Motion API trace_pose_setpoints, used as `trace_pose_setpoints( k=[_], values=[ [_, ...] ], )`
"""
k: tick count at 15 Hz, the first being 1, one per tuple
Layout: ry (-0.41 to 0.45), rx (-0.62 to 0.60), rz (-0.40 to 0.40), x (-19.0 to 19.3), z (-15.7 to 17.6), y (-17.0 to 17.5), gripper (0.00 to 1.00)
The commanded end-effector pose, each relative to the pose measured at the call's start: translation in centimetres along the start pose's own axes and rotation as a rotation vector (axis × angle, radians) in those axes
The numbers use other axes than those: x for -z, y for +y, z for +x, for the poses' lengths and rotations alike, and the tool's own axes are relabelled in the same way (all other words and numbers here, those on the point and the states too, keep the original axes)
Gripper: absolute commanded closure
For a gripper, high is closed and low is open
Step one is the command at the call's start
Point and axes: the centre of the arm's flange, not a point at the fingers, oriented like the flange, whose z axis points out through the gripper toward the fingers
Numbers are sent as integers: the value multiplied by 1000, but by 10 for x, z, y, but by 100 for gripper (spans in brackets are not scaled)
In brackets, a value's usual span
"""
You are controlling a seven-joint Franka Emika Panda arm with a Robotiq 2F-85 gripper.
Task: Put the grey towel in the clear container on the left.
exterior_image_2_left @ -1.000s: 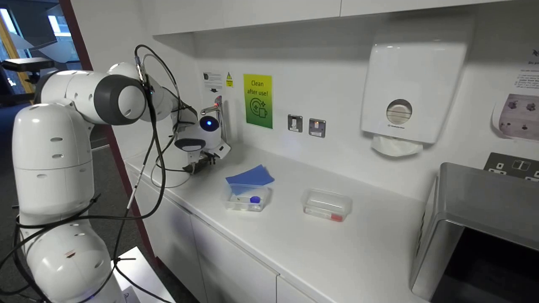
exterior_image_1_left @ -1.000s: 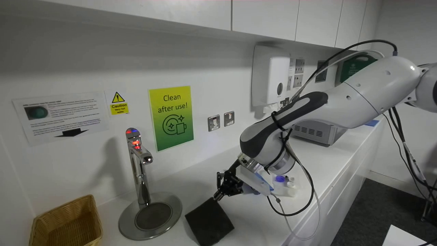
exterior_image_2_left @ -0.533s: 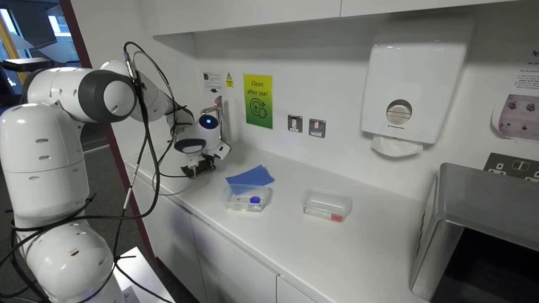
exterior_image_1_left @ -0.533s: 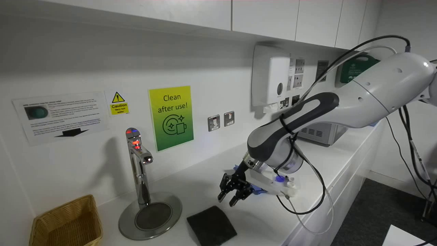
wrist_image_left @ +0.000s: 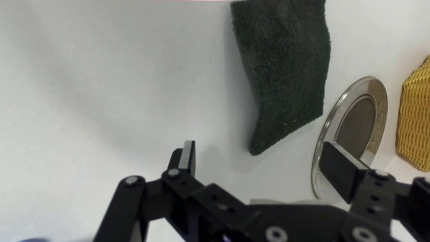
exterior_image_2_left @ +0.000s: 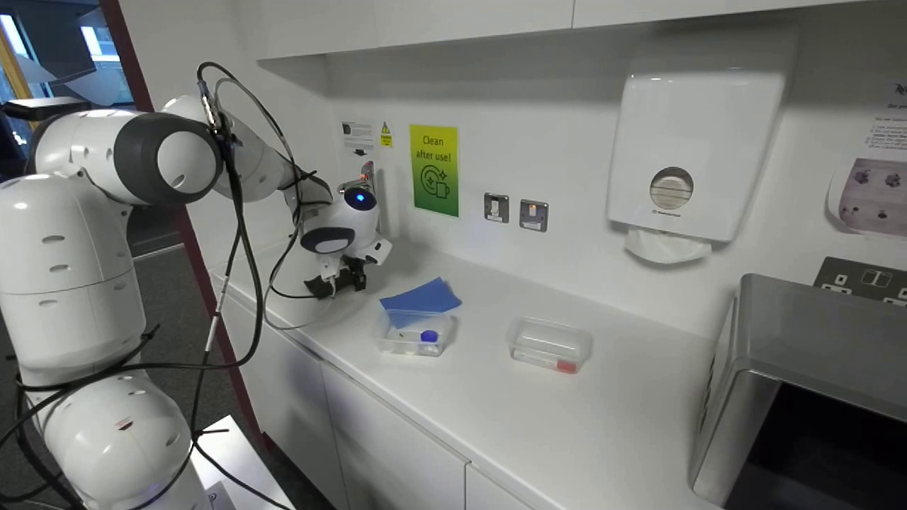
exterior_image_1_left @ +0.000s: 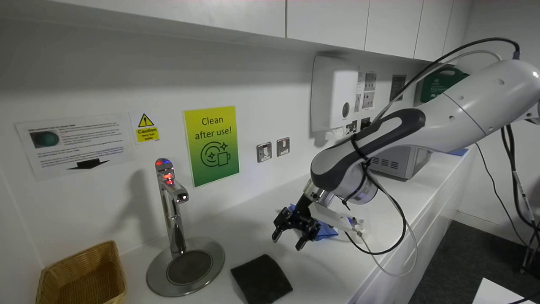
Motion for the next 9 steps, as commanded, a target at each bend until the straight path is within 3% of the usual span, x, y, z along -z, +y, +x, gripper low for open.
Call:
trace_pose_setpoints(
  k=[1,9],
  values=[
    [-66,49,25,7,-4,-17,0],
    [-162,94,10,-14,-15,-33,0]
  ],
)
